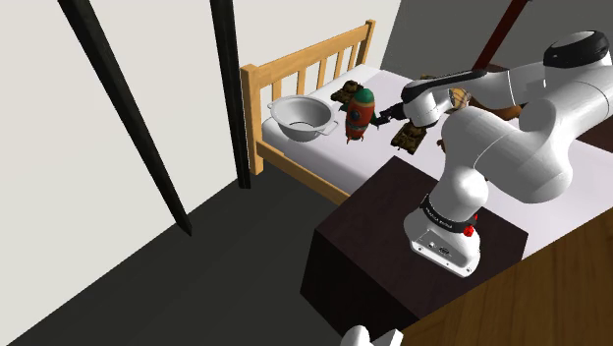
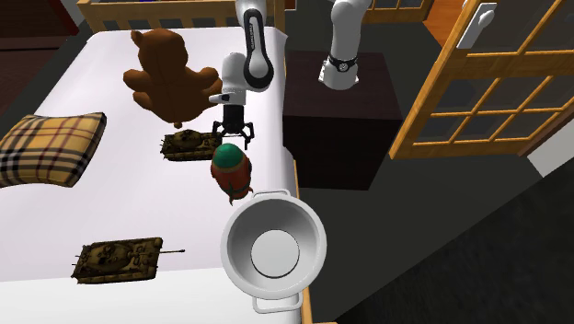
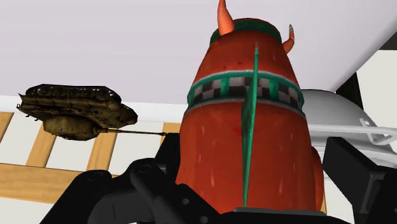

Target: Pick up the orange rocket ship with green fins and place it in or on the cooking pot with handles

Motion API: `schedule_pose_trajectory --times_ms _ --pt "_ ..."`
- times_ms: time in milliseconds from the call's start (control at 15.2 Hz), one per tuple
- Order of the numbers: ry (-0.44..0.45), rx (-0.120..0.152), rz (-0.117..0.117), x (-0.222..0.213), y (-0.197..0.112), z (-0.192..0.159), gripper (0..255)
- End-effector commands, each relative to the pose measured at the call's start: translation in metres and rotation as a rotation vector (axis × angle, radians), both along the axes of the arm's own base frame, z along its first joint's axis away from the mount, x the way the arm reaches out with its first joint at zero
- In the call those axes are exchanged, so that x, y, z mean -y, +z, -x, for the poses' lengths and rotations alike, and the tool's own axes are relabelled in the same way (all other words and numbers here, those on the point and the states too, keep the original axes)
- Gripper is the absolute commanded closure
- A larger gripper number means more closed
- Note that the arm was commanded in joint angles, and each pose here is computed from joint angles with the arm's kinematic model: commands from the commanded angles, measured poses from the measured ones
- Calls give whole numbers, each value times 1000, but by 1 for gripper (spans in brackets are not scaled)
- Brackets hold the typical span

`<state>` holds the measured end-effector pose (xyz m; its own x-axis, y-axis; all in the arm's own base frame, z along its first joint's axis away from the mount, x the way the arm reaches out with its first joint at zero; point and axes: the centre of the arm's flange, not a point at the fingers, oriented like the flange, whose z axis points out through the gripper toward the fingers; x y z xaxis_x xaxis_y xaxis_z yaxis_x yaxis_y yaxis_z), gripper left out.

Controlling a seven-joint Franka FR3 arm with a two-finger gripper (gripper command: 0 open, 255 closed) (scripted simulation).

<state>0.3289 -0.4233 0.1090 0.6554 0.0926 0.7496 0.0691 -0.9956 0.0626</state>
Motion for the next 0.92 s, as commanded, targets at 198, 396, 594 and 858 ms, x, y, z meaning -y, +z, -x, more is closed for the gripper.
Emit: schedule_pose_trajectory --times_ms 198,396,594,858 --pt "0 0 0 0 0 0 255" --pt "0 0 0 0 0 0 255" --pt "0 0 0 0 0 0 255" --pt "0 0 0 0 11 0 255"
